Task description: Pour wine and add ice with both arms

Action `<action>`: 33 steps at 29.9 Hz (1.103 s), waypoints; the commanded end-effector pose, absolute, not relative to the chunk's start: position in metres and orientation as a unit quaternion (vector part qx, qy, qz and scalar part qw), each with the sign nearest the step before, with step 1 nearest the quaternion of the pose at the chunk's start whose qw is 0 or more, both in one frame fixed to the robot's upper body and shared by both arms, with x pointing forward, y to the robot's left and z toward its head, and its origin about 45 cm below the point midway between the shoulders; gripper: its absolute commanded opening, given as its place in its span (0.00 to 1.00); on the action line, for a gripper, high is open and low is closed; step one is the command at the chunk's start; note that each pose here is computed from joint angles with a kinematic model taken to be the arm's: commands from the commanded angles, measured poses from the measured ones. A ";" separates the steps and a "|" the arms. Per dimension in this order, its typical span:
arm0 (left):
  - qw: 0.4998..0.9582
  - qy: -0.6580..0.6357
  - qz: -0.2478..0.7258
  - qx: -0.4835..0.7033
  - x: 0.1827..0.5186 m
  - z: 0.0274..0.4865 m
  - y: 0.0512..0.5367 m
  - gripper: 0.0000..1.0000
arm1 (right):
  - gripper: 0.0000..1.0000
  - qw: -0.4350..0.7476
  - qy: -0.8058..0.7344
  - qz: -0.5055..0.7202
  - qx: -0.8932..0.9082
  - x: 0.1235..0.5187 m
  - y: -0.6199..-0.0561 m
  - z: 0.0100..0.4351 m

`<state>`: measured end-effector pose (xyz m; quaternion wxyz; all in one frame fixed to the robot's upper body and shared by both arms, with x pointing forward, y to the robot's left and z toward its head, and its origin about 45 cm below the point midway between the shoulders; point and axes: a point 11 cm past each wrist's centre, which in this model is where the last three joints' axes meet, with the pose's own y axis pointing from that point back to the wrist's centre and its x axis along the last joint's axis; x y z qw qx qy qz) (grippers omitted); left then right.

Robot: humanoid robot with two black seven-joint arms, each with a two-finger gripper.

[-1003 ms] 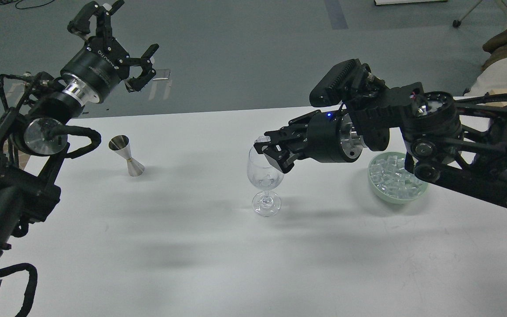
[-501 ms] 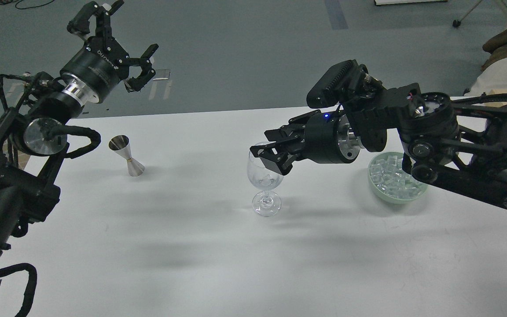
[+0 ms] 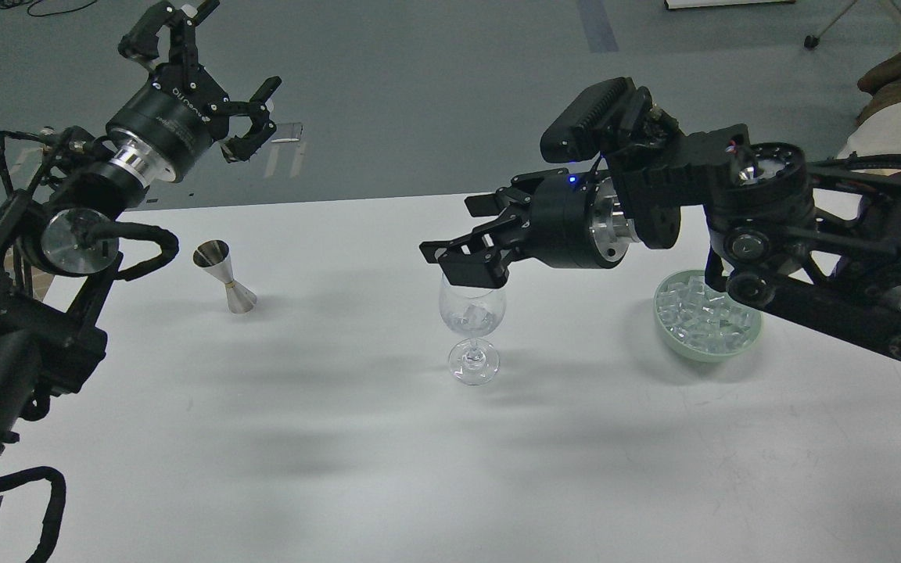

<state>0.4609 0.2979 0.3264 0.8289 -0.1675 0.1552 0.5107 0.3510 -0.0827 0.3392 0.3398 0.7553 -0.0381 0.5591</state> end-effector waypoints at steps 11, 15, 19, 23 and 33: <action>0.831 0.154 0.509 -0.166 0.460 0.326 0.297 0.98 | 0.99 0.215 -0.214 0.362 0.881 0.390 -0.135 0.361; 0.832 0.153 0.507 -0.167 0.460 0.327 0.297 0.98 | 0.99 0.120 -0.301 0.246 0.913 0.422 -0.157 0.370; 0.832 0.153 0.506 -0.166 0.460 0.326 0.297 0.98 | 0.99 0.015 -0.375 0.140 0.917 0.453 -0.181 0.377; 0.833 0.152 0.505 -0.168 0.460 0.327 0.297 0.98 | 0.99 -0.082 -0.415 0.066 0.904 0.472 -0.185 0.383; 0.839 0.147 0.493 -0.177 0.461 0.335 0.292 0.98 | 0.99 -0.212 -0.427 -0.088 0.875 0.497 -0.184 0.377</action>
